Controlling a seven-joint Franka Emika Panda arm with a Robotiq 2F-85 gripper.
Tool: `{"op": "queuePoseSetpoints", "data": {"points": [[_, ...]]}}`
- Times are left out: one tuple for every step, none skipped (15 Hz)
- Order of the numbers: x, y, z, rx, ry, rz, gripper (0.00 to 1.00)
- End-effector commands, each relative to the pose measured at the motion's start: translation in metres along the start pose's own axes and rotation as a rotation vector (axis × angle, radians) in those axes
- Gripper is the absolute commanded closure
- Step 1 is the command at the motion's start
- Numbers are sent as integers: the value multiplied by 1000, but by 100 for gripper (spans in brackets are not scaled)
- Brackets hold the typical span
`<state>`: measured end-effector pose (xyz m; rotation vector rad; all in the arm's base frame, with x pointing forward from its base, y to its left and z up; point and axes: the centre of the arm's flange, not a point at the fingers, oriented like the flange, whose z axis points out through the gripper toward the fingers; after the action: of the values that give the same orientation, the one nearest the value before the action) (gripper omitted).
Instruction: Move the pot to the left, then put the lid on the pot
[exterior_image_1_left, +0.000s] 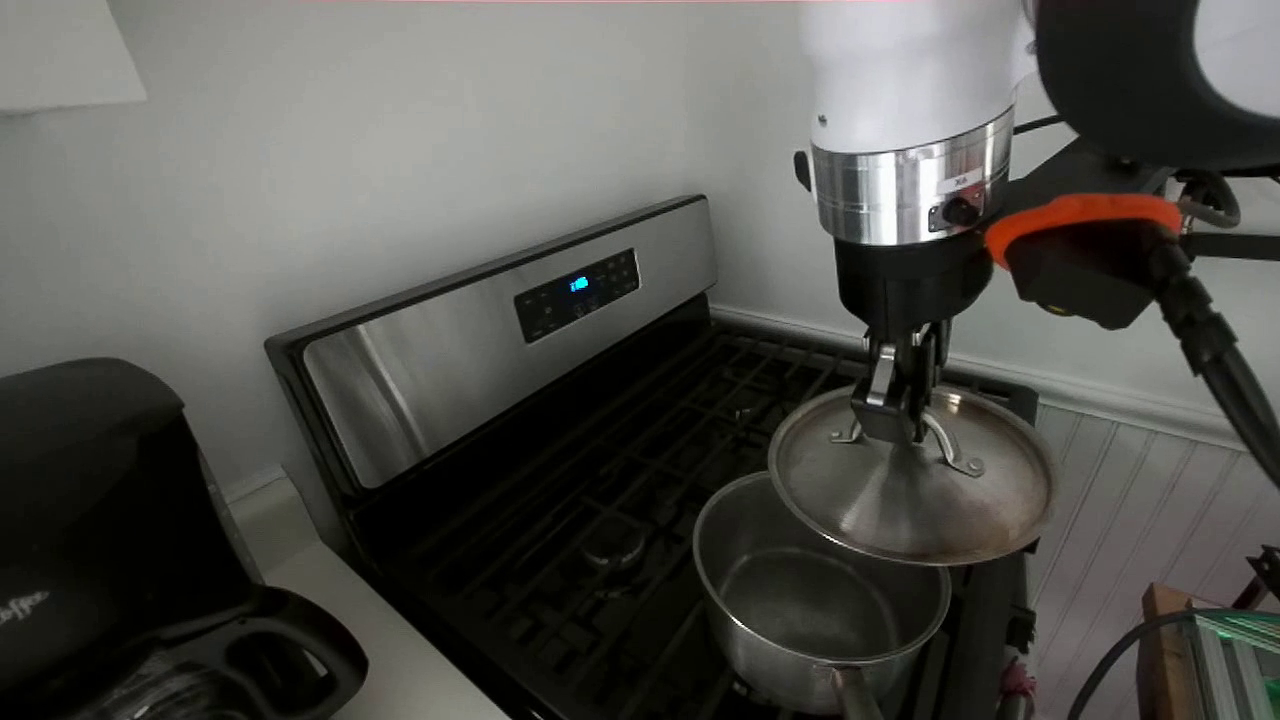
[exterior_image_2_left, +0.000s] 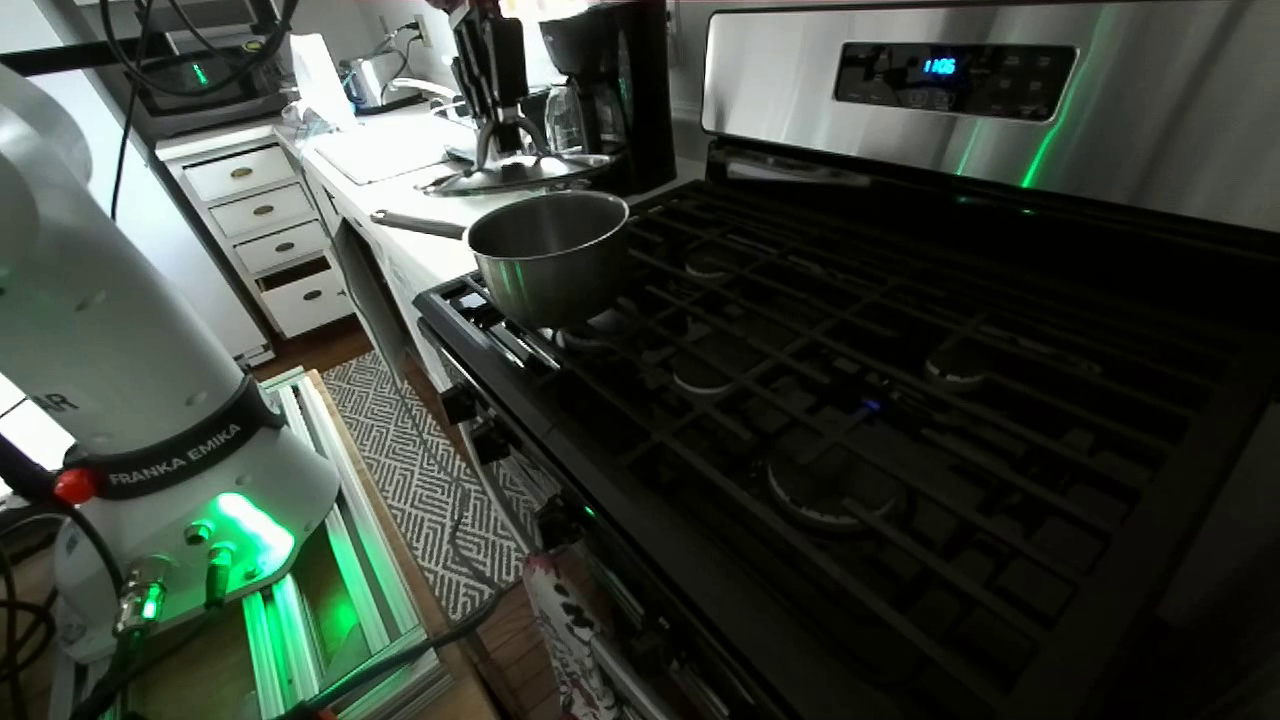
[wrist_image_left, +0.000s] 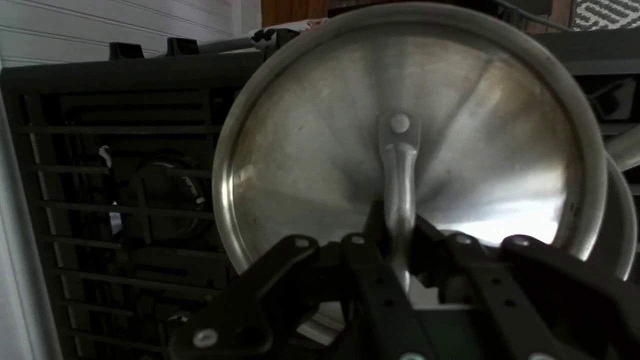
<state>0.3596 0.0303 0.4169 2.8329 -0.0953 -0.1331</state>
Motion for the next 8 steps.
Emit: {"op": "queuePoseSetpoints", "data": {"points": [[-11, -14, -3, -8, -2, 7, 98], [-10, -17, -2, -12, -1, 4, 98], [-11, -19, -2, -12, -1, 0, 98], [-11, -22, -1, -15, 3, -1, 98], [-11, -24, -1, -19, 6, -2, 98], [-11, -27, -1, -19, 9, -7, 98], [-10, -29, -1, -20, 14, -12, 98], [-10, -31, -1, -25, 22, -12, 98]]}}
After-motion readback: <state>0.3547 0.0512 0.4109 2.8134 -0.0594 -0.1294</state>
